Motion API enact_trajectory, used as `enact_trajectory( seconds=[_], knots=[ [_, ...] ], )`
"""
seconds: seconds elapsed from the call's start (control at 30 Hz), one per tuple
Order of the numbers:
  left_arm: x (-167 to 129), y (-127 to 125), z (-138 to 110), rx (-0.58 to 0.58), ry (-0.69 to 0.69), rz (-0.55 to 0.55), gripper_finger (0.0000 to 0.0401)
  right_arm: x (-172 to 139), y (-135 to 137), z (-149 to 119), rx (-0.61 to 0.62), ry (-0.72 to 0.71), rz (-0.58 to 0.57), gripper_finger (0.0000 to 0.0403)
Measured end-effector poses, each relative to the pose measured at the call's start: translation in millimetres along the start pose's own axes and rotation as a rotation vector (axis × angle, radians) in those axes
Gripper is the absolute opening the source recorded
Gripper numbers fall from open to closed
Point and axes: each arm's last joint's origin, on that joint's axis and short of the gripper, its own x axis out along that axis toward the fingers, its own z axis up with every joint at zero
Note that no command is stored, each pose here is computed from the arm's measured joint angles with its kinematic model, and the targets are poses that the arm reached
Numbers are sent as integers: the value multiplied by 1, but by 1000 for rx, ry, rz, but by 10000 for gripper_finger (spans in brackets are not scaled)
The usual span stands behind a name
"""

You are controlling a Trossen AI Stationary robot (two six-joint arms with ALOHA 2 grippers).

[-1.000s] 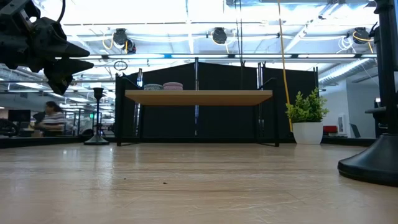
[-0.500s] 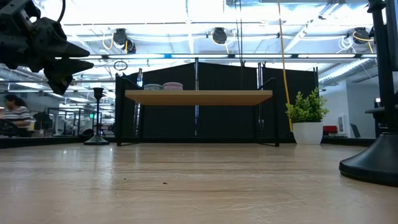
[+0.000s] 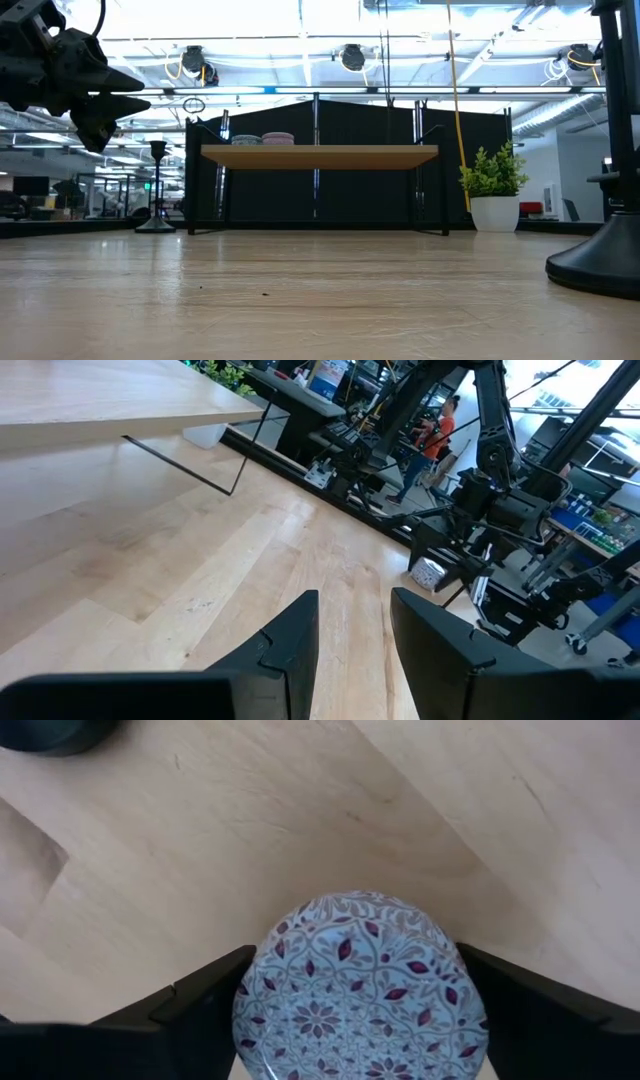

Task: Pick & Place candle stick holders
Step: Put the red patterned scented candle on the shelf

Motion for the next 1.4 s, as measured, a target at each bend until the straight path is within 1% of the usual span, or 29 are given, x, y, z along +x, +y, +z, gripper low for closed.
enact_trajectory(
  seconds=[0.13,0.27,0.47,0.5,0.6,0.77,0.87,1.1,1.27,1.4],
  knots=[
    [0,0,0,-2,0,0,131,0,-1,0,17,-2,-10,292],
    [0,0,0,-3,0,0,131,0,-4,1,44,-6,-40,292],
    [0,0,0,-3,0,0,131,-3,-9,2,77,-7,-89,305],
    [0,0,0,-3,0,0,131,-5,-10,3,81,-7,-89,303],
    [0,0,0,-3,-1,0,131,-12,-18,5,102,-9,-143,293],
    [0,0,0,13,0,1,131,-30,-35,10,126,-43,-230,295],
    [0,0,0,14,0,1,131,-43,-44,14,136,-73,-260,299],
    [0,0,0,14,-7,-2,131,-78,-65,29,174,-159,-260,294],
    [0,-1,1,9,-21,-10,131,-102,-82,45,188,-211,-215,296],
    [0,-2,4,-1,-44,-23,131,-117,-92,63,164,-216,-155,295]
  ],
)
